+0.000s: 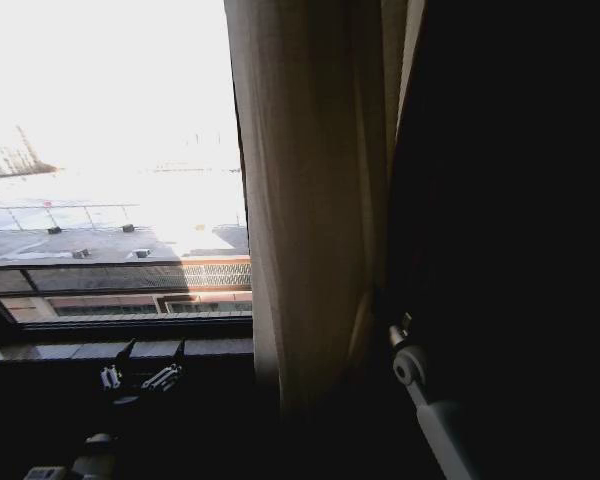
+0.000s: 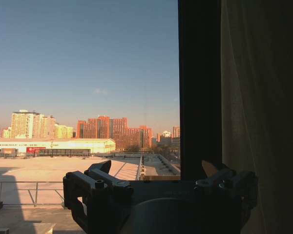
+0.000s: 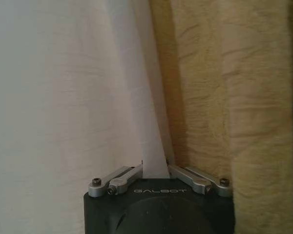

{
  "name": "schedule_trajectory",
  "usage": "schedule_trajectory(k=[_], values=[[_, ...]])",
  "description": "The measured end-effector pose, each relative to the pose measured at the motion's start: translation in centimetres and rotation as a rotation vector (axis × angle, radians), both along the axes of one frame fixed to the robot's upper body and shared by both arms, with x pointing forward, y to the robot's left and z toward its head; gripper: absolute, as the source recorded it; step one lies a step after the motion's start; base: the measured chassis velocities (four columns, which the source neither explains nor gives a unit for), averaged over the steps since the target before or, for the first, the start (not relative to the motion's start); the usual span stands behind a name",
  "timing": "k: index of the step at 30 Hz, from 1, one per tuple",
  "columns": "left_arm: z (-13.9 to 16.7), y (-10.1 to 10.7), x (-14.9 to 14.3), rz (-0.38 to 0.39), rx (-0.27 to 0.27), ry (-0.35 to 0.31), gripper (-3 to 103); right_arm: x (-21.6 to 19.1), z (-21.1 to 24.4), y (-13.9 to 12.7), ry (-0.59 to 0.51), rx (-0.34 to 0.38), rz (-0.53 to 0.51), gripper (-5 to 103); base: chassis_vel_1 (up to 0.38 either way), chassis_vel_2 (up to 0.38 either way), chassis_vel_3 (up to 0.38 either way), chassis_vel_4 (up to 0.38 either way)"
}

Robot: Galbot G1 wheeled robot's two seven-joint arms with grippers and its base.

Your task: Open the curtains by pulling them apart, changing their state from closed to fully open.

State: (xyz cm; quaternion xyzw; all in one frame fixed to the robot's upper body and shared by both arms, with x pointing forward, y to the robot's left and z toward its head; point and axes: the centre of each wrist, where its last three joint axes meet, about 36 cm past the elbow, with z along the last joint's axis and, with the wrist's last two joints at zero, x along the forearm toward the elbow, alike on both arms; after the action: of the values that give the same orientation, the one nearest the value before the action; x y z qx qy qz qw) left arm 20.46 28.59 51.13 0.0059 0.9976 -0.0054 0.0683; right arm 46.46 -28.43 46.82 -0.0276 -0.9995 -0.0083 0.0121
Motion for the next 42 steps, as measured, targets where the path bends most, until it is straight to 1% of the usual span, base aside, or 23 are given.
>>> schedule_trajectory(k=[2, 3, 4, 6, 7, 10, 11, 12, 13, 16, 18, 21, 22, 25, 26, 29, 37, 42], values=[[0.0, 0.0, 0.0, 0.002, 0.001, 0.001, 100, -0.1, -0.1, -0.2, 0.001, -0.011, 0.001, -1, 0.024, 0.015, -0.017, -0.028], [0.0, 0.0, 0.0, 0.003, 0.001, 0.001, 100, -0.3, -0.1, -0.2, 0.003, -0.012, 0.006, 4, 0.049, 0.03, -0.061, -0.056], [0.0, 0.0, 0.0, 0.003, 0.001, 0.001, 100, -0.3, -0.1, -0.2, 0.003, -0.012, 0.006, 4, 0.049, 0.03, -0.061, -0.056], [0.0, 0.1, 0.0, 0.005, 0.002, 0.001, 100, -1.0, -0.1, -0.1, 0.004, -0.012, 0.019, 15, 0.046, 0.051, -0.06, -0.06], [0.0, 0.1, 0.0, 0.005, 0.002, 0.001, 100, -1.0, -0.1, -0.1, 0.004, -0.012, 0.019, 15, 0.046, 0.023, -0.06, -0.06], [-0.1, 0.2, 0.0, 0.009, 0.001, 0.003, 100, -3.4, 0.3, 0.2, 0.025, -0.017, 0.072, 31, 0.0, 0.0, 0.0, 0.0], [-0.2, 0.2, 0.1, 0.01, 0.0, 0.004, 100, -4.2, 0.4, 0.4, 0.031, -0.019, 0.09, 31, 0.0, 0.0, 0.0, 0.0], [-0.3, 0.2, 0.1, 0.011, -0.001, 0.005, 100, -5.0, 0.5, 0.6, 0.034, -0.024, 0.103, 37, 0.0, 0.0, 0.0, 0.0], [-0.3, 0.2, 0.1, 0.011, -0.001, 0.005, 100, -5.0, 0.5, 0.6, 0.034, -0.024, 0.103, 37, 0.0, 0.0, 0.0, 0.0], [-0.4, 0.1, 0.2, 0.011, -0.009, 0.005, 100, -7.7, 0.9, 1.5, 0.042, -0.041, 0.129, 52, 0.0, 0.0, 0.0, 0.0], [-0.5, 0.1, 0.2, 0.011, -0.011, 0.006, 100, -8.3, 1.3, 1.9, 0.039, -0.039, 0.133, 52, 0.0, 0.0, 0.0, 0.0], [-0.7, 0.3, 0.2, 0.017, -0.018, 0.007, 100, -10.5, 2.4, 3.2, 0.039, -0.027, 0.148, 69, 0.0, 0.0, 0.0, 0.0], [-0.7, 0.3, 0.2, 0.017, -0.018, 0.007, 100, -10.5, 2.4, 3.2, 0.039, -0.027, 0.148, 69, 0.0, 0.0, 0.0, 0.0], [-0.9, 0.5, 0.3, 0.022, -0.026, 0.003, 100, -12.2, 2.9, 3.9, 0.063, -0.022, 0.168, 85, 0.0, 0.0, 0.0, 0.0], [-0.9, 0.5, 0.3, 0.022, -0.026, 0.003, 100, -12.2, 2.9, 3.9, 0.063, -0.022, 0.168, 85, 0.0, 0.0, 0.0, 0.0], [-0.9, 0.5, 0.6, 0.021, -0.032, -0.006, 100, -12.7, 2.8, 4.5, 0.055, -0.022, 0.178, 99, 0.0, 0.0, 0.0, 0.0], [-1.0, 0.5, 0.8, 0.018, -0.038, -0.009, 100, -12.6, 2.9, 4.4, 0.041, -0.039, 0.187, 100, 0.0, 0.0, 0.0, 0.0], [-1.0, 0.7, 0.7, 0.016, -0.03, -0.004, 100, -12.4, 2.5, 4.3, 0.043, -0.045, 0.175, 100, 0.076, 0.053, -0.07, -0.067]])
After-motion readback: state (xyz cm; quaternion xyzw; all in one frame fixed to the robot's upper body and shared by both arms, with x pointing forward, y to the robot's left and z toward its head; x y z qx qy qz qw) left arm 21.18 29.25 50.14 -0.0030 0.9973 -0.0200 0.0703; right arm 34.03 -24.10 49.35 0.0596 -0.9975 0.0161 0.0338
